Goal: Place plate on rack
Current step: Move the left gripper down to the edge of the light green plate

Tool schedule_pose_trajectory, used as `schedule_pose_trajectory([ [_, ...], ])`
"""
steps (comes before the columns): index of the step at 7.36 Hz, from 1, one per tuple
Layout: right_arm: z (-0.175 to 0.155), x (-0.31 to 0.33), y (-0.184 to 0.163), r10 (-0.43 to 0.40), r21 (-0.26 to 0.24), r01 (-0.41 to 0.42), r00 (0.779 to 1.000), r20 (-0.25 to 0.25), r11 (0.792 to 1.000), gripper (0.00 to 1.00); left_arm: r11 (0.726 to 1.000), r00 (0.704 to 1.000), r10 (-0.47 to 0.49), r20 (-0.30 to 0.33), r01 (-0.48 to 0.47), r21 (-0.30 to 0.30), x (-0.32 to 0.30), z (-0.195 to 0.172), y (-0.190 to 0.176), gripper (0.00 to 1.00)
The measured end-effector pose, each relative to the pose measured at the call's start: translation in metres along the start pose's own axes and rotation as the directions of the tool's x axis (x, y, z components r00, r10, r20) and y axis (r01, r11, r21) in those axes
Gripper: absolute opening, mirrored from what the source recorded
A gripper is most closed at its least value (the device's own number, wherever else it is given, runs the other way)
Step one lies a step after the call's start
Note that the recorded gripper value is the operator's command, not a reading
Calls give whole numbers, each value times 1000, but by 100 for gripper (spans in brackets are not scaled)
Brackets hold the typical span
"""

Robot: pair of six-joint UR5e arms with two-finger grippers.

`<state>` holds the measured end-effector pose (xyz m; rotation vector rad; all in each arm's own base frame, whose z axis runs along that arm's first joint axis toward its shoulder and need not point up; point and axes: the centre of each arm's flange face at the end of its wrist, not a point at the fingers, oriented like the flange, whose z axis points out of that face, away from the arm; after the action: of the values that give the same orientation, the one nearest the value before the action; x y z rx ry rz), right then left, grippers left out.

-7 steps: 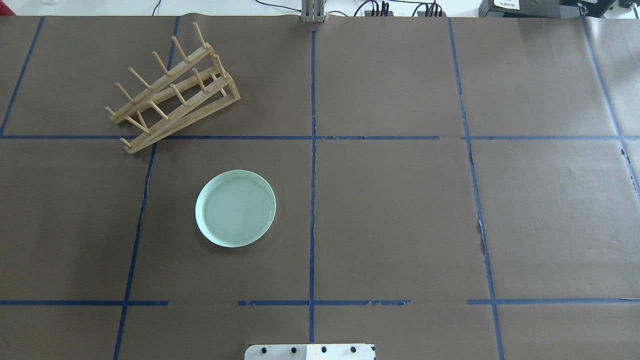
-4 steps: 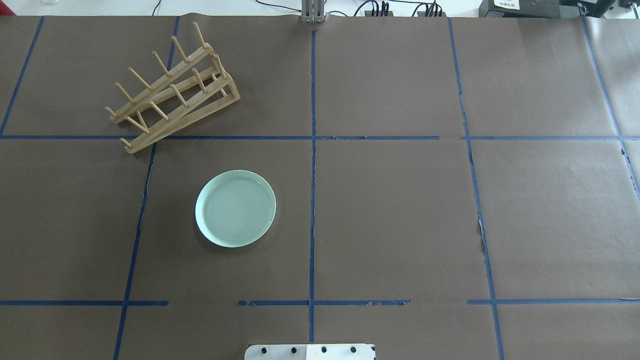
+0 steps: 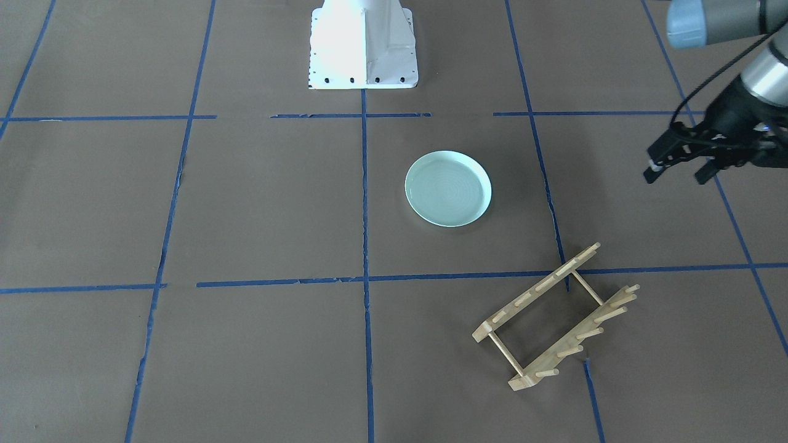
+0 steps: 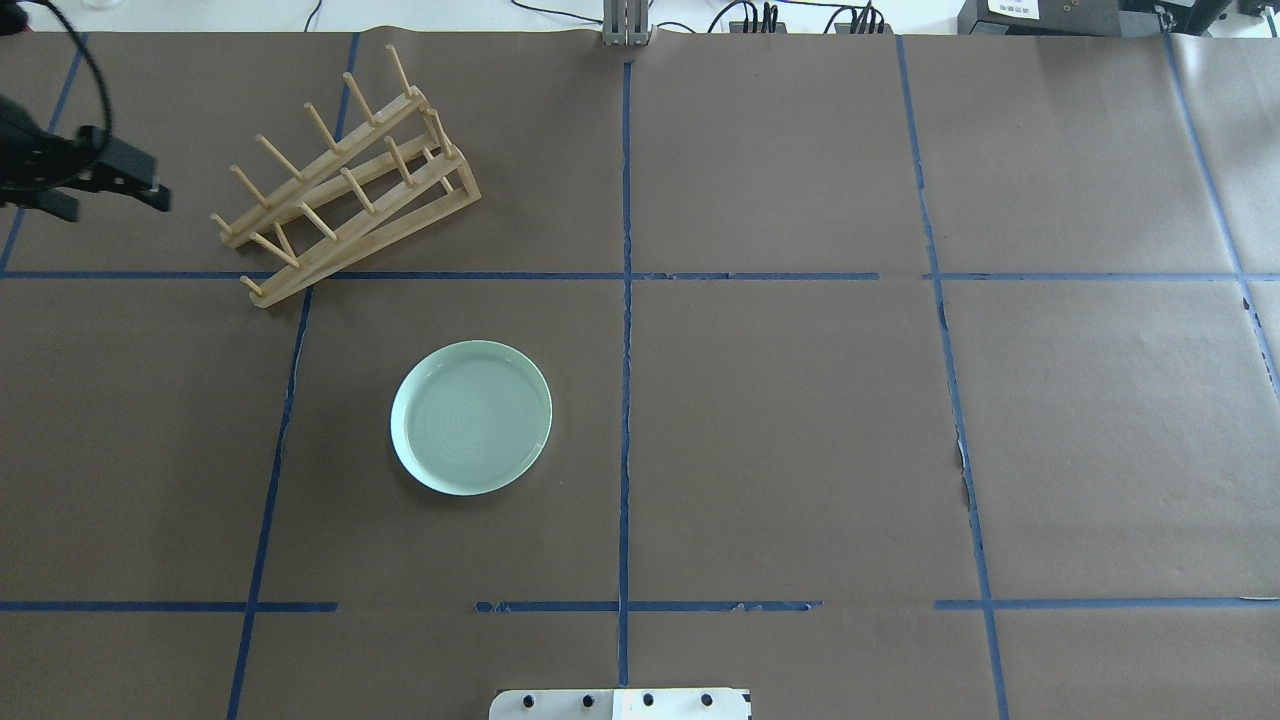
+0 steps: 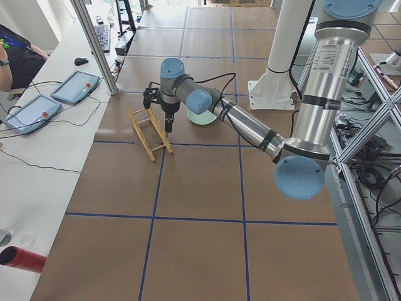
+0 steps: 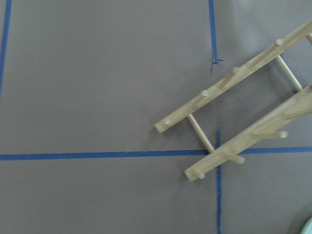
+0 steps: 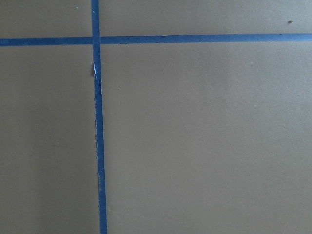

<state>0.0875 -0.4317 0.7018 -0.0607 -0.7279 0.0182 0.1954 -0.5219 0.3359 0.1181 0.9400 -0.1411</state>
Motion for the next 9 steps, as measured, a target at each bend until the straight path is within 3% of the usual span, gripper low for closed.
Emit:
schedule_pose_trajectory([
  [1, 0, 0, 0, 0, 0, 0, 1000, 0, 1000, 100, 995, 996, -91, -11, 91, -32, 69, 32, 5, 100],
  [2, 0, 0, 0, 0, 0, 0, 1000, 0, 1000, 100, 983, 985, -172, 16, 173, -66, 136, 74, 13, 100],
  [4, 0, 0, 0, 0, 1, 0, 1000, 0, 1000, 100, 954, 957, -264, 121, 278, -114, 239, 154, 40, 100],
  [6, 0, 0, 0, -1, 1, 1, 1000, 0, 1000, 100, 942, 940, -278, 196, 307, -136, 288, 207, 66, 100],
  [8, 0, 0, 0, 0, 1, 0, 1000, 0, 1000, 100, 936, 929, -283, 239, 322, -143, 298, 234, 82, 99],
  [9, 0, 0, 0, 0, 1, 0, 1000, 0, 1000, 100, 938, 924, -283, 256, 323, -129, 298, 243, 85, 93],
])
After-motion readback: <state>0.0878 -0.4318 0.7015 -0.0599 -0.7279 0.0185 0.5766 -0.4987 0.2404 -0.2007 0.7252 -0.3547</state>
